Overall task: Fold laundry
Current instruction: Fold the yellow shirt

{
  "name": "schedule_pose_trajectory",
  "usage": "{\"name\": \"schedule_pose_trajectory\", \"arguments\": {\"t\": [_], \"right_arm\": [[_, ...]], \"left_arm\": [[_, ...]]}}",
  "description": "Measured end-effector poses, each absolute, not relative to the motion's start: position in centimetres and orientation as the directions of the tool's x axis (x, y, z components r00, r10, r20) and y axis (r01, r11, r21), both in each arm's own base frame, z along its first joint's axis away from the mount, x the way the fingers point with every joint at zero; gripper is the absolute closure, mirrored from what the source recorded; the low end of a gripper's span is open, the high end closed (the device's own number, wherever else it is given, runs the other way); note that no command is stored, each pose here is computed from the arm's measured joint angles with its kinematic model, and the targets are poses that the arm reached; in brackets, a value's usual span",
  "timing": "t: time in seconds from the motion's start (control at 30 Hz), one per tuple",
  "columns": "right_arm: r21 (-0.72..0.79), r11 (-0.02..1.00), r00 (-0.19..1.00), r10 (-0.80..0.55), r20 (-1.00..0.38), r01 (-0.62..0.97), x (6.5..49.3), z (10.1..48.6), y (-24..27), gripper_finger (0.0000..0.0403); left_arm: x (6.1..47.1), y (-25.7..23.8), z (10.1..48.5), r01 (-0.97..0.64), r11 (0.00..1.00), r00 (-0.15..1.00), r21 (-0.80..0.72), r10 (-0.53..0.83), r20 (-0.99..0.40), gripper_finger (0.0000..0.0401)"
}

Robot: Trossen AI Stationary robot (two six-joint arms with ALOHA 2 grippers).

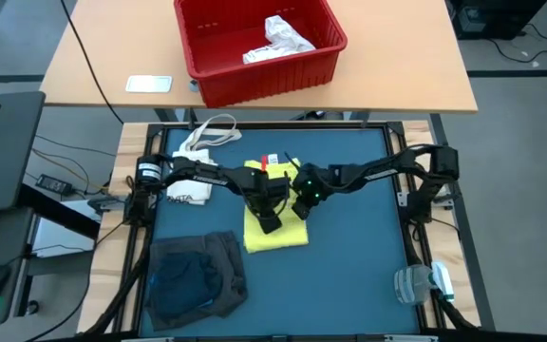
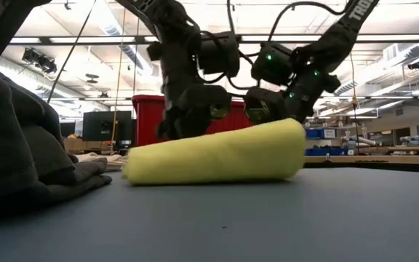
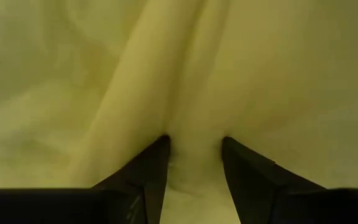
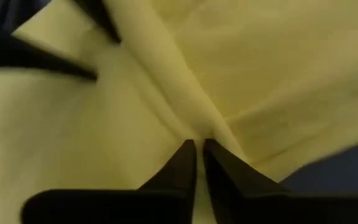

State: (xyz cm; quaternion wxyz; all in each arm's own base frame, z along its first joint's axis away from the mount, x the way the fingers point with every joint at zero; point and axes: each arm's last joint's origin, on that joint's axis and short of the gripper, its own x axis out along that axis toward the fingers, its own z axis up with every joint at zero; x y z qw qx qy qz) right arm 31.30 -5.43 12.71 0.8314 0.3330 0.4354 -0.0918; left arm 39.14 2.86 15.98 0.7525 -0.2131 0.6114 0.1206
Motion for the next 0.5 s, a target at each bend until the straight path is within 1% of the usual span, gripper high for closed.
{"name": "schedule_pose_trajectory", "arguments": {"t": [0.07, 0.13, 0.23, 0.3, 0.4, 0.5], "right_arm": [[0.487, 0.774, 0.603, 0.174, -0.778, 0.404, 31.2, 12.1, -5.4, 0.0377], [0.498, 0.773, 0.602, 0.193, -0.774, 0.393, 31.1, 12.0, -5.4, 0.0391], [0.511, 0.773, 0.614, 0.205, -0.762, 0.376, 30.7, 13.1, -5.2, 0.0395], [0.525, 0.783, 0.660, 0.204, -0.723, 0.333, 30.4, 14.9, -5.0, 0.0384], [0.506, 0.841, 0.742, 0.211, -0.636, 0.194, 30.1, 18.2, -4.4, 0.0356], [0.489, 0.872, 0.774, 0.301, -0.557, 0.012, 29.5, 20.5, -3.0, 0.0334]], "left_arm": [[38.4, 3.1, 15.3, -0.468, 0.867, 0.194, -0.169, -0.086, -0.977, 0.0241], [38.4, 3.3, 15.5, -0.468, 0.864, 0.199, -0.185, -0.101, -0.975, 0.0241], [38.8, 3.2, 17.0, -0.458, 0.867, 0.235, -0.196, -0.094, -0.967, 0.0241], [39.2, 2.9, 19.2, -0.431, 0.879, 0.303, -0.203, -0.071, -0.950, 0.0241], [39.1, 2.6, 23.6, -0.358, 0.917, 0.437, -0.175, -0.001, -0.899, 0.0241], [38.1, 2.4, 25.7, -0.324, 0.935, 0.482, -0.144, 0.033, -0.876, 0.0241]]}}
